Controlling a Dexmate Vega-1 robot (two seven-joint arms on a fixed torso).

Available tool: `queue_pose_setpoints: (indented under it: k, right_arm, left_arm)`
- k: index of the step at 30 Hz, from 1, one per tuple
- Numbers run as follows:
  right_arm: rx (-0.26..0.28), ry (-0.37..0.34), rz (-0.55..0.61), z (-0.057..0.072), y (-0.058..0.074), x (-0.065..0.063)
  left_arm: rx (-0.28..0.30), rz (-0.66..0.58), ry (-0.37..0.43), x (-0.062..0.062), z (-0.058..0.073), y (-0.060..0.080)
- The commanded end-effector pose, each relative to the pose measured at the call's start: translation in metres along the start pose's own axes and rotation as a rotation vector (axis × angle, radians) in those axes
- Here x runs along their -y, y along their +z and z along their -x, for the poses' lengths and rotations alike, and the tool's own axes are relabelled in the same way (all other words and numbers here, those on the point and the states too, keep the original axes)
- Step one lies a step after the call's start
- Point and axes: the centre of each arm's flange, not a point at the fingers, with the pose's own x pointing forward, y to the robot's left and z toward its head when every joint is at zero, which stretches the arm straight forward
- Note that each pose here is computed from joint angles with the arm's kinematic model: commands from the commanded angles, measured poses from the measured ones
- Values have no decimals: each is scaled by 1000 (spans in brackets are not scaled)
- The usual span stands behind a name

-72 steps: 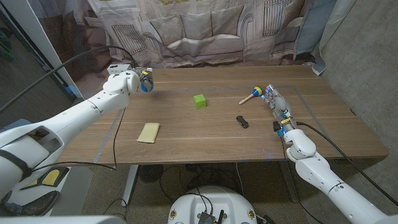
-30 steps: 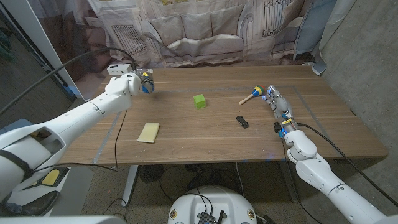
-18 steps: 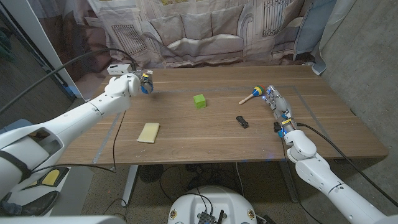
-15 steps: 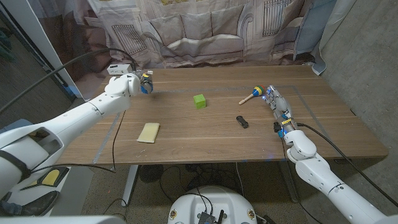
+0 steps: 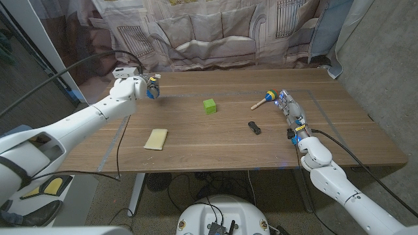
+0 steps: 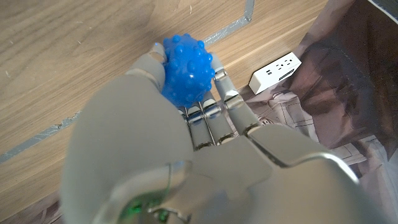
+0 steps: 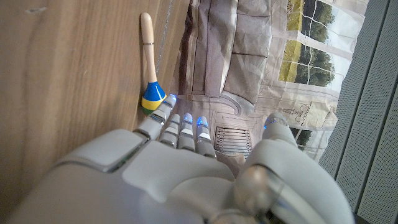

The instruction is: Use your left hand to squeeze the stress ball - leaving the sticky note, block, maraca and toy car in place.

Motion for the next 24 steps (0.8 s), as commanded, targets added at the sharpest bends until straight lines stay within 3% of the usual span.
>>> queue_pose_setpoints:
  k: [1, 24]
  right_arm:
    - [-3, -4, -8, 2, -2, 0]
    - [-7, -3, 3, 4, -1, 0]
  left_arm:
    - [-15, -9, -22, 1, 1, -5]
    - [-33, 4, 63, 19, -1, -22]
